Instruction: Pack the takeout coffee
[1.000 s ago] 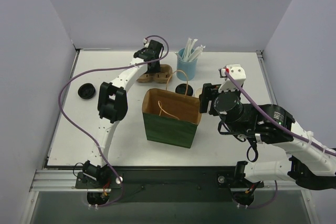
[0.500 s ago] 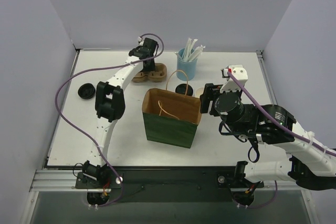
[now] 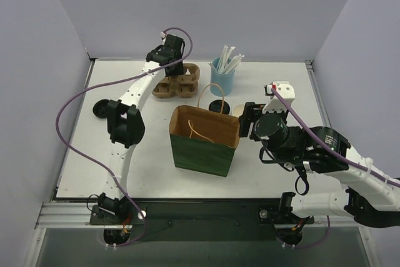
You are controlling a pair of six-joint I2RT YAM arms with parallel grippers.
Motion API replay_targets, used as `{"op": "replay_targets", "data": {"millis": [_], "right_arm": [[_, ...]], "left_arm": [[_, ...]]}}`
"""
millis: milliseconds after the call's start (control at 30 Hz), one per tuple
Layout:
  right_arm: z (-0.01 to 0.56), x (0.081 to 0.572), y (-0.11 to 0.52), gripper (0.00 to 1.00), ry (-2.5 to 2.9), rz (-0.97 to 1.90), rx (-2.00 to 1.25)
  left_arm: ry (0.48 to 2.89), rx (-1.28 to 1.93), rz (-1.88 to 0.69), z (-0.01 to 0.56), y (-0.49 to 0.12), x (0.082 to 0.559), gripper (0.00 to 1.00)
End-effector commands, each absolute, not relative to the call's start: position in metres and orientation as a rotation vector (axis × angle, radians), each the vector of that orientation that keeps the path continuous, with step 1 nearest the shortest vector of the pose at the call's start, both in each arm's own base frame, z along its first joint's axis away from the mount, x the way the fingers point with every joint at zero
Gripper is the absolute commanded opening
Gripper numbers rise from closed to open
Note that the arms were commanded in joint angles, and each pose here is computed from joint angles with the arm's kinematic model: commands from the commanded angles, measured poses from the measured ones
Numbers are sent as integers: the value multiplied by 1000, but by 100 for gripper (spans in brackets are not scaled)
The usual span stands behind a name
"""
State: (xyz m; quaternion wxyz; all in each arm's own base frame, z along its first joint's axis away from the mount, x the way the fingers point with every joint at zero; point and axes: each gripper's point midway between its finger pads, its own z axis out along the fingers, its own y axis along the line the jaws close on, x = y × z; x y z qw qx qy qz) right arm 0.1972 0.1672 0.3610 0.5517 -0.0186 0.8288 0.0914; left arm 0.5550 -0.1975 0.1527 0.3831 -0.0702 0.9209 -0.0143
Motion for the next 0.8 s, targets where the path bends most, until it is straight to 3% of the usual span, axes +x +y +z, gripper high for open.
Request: {"op": "replay_targets", "data": {"millis": [0, 400, 767], "right_arm": [[359, 196, 148, 61, 1956, 181, 7], [361, 203, 110, 62, 1956, 5, -141], [353, 204, 136, 62, 2048, 258, -278]], "left_arm": [[2252, -190, -142, 227, -199, 546, 51], [2183, -187, -407, 331, -210, 485, 50], [2186, -100, -758, 411, -234, 379, 48]]}}
